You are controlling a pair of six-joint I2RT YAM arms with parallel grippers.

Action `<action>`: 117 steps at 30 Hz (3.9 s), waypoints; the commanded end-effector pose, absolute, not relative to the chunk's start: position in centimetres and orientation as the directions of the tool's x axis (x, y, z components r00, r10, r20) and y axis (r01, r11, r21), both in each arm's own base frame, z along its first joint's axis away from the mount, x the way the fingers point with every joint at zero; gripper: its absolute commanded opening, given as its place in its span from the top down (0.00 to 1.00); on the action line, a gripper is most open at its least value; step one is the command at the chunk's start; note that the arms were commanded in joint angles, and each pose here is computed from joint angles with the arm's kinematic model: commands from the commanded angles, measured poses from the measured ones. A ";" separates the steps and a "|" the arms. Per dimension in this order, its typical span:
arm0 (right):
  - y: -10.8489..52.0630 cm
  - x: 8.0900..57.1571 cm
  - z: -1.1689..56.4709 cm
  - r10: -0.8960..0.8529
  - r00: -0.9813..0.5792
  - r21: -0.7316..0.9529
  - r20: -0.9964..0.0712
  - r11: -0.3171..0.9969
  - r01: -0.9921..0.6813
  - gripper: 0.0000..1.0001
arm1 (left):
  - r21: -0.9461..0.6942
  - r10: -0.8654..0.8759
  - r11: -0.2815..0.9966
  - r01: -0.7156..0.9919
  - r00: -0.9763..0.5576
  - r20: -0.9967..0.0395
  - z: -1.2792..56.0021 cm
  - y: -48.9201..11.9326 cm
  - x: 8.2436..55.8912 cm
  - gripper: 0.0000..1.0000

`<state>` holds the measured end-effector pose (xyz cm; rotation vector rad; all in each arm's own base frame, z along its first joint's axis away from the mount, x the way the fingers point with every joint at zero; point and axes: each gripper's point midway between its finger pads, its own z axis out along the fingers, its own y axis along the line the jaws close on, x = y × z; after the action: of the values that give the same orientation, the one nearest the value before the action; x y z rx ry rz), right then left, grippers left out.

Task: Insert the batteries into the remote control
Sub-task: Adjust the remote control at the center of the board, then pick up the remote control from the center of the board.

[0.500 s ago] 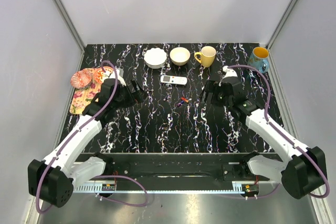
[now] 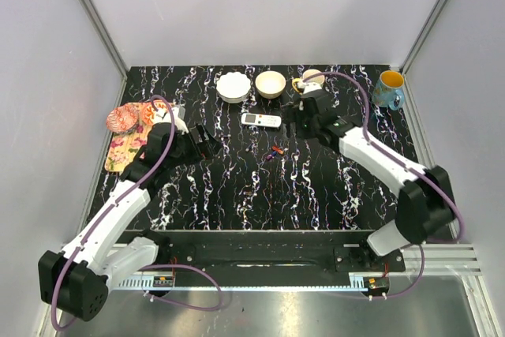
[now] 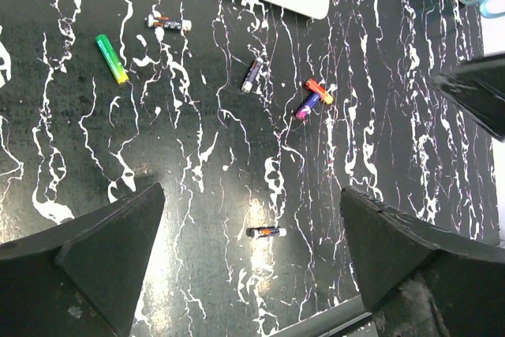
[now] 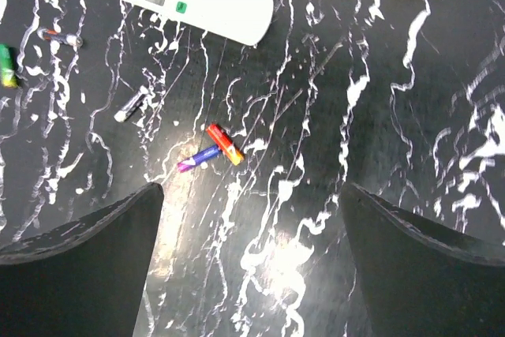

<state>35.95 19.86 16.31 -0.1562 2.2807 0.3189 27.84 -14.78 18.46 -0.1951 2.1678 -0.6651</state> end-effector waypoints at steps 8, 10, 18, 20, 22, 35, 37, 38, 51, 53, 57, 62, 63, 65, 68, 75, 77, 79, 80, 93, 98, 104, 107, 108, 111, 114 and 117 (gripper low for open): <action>26.2 42.5 13.0 -0.420 -0.461 -0.064 -0.782 0.790 -0.610 0.00 | -0.573 -0.336 0.784 0.240 -0.613 -0.715 20.0 -16.6 26.4 0.01; 26.4 43.7 13.1 -0.445 -0.440 -0.098 -0.780 0.781 -0.616 0.00 | -0.577 -0.336 0.780 0.244 -0.613 -0.715 20.0 -16.7 26.4 0.01; 28.0 47.4 10.2 -0.555 -0.429 -0.167 -0.713 0.729 -0.664 0.00 | -0.579 -0.332 0.774 0.256 -0.614 -0.716 20.0 -16.9 26.5 0.01; 28.2 48.5 9.7 -0.579 -0.410 -0.190 -0.705 0.711 -0.677 0.00 | -0.579 -0.330 0.775 0.255 -0.618 -0.713 19.9 -16.9 26.4 0.01; 28.2 49.3 9.8 -0.577 -0.408 -0.184 -0.708 0.708 -0.682 0.00 | -0.577 -0.328 0.777 0.252 -0.621 -0.712 19.7 -16.8 26.3 0.01; 28.8 50.9 5.9 -0.544 -0.467 -0.080 -0.697 0.706 -0.704 0.00 | -0.572 -0.310 0.787 0.231 -0.654 -0.690 18.7 -17.0 26.4 0.01; 29.0 51.0 5.9 -0.539 -0.468 -0.069 -0.700 0.703 -0.707 0.00 | -0.573 -0.309 0.786 0.231 -0.656 -0.689 18.7 -17.0 26.5 0.01; 29.0 50.9 5.5 -0.542 -0.472 -0.065 -0.696 0.702 -0.709 0.00 | -0.573 -0.309 0.786 0.232 -0.655 -0.690 18.6 -17.0 26.4 0.01; 29.2 48.4 3.5 -0.505 -0.570 0.039 -0.648 0.725 -0.687 0.09 | -0.585 -0.323 0.781 0.219 -0.660 -0.678 18.1 -16.9 26.1 0.01; 29.2 47.9 3.8 -0.496 -0.578 0.040 -0.648 0.735 -0.676 0.11 | -0.588 -0.327 0.779 0.219 -0.658 -0.678 18.1 -17.0 26.1 0.01; 29.7 46.3 3.9 -0.477 -0.611 0.045 -0.632 0.764 -0.644 0.13 | -0.592 -0.331 0.776 0.219 -0.657 -0.677 18.2 -17.0 26.1 0.01; 29.6 45.3 3.5 -0.423 -0.679 0.071 -0.600 0.817 -0.572 0.19 | -0.594 -0.337 0.772 0.225 -0.648 -0.683 18.6 -17.0 26.1 0.01; 29.4 44.8 3.1 -0.413 -0.695 0.077 -0.589 0.828 -0.556 0.21 | -0.594 -0.338 0.773 0.225 -0.646 -0.684 18.6 -17.0 26.2 0.01; 29.6 44.5 3.5 -0.403 -0.693 0.074 -0.597 0.833 -0.549 0.23 | -0.596 -0.339 0.771 0.226 -0.646 -0.684 18.7 -17.0 26.1 0.01; 30.0 43.4 3.5 -0.401 -0.689 0.075 -0.604 0.831 -0.551 0.28 | -0.594 -0.342 0.772 0.225 -0.641 -0.687 18.7 -16.9 26.0 0.01; 30.8 41.6 4.0 -0.419 -0.678 0.060 -0.604 0.825 -0.563 0.35 | -0.602 -0.356 0.771 0.208 -0.644 -0.677 18.5 -16.8 26.1 0.01; 30.6 41.9 4.1 -0.418 -0.675 0.040 -0.608 0.833 -0.552 0.22 | -0.604 -0.358 0.770 0.205 -0.644 -0.676 18.4 -16.8 26.1 0.01; 30.8 42.3 4.3 -0.429 -0.664 0.028 -0.612 0.828 -0.561 0.19 | -0.605 -0.361 0.770 0.201 -0.645 -0.673 18.4 -16.8 26.1 0.01; 30.6 42.3 3.8 -0.445 -0.668 0.020 -0.597 0.823 -0.567 0.18 | -0.604 -0.361 0.772 0.197 -0.646 -0.673 18.3 -16.8 26.1 0.01; 31.0 44.2 2.2 -0.513 -0.638 -0.043 -0.574 0.797 -0.602 0.28 | -0.600 -0.358 0.778 0.187 -0.653 -0.667 17.8 -16.8 26.3 0.01; 31.3 43.9 1.9 -0.508 -0.647 -0.023 -0.569 0.796 -0.605 0.54 | -0.599 -0.356 0.779 0.187 -0.654 -0.668 17.8 -16.8 26.3 0.01; 30.4 45.0 5.7 -0.406 -0.646 -0.044 -0.646 0.865 -0.499 0.84 | -0.598 -0.362 0.780 0.187 -0.645 -0.673 18.2 -16.7 26.5 0.01; 29.4 44.8 9.8 -0.275 -0.648 -0.003 -0.711 0.922 -0.387 0.97 | -0.600 -0.374 0.779 0.181 -0.633 -0.677 18.6 -16.6 26.7 0.01; 29.2 44.4 10.7 -0.209 -0.662 0.036 -0.720 0.941 -0.336 1.00 | -0.600 -0.378 0.780 0.179 -0.630 -0.679 18.8 -16.5 26.7 0.01; 27.7 41.8 13.2 -0.047 -0.691 0.143 -0.721 0.966 -0.214 1.00 | -0.603 -0.399 0.782 0.160 -0.615 -0.680 19.2 -16.3 27.1 0.01; 26.6 37.4 13.4 0.073 -0.731 0.238 -0.679 0.963 -0.124 1.00 | -0.602 -0.429 0.791 0.106 -0.606 -0.670 18.9 -15.9 27.4 0.02; 26.7 31.8 11.6 0.088 -0.767 0.230 -0.635 0.970 -0.079 1.00 | -0.571 -0.467 0.821 0.012 -0.562 -0.682 18.4 -14.7 27.8 0.01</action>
<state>37.13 25.69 11.85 -0.1923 2.3963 0.2773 26.30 -15.79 16.69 -0.2210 2.1686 -0.7555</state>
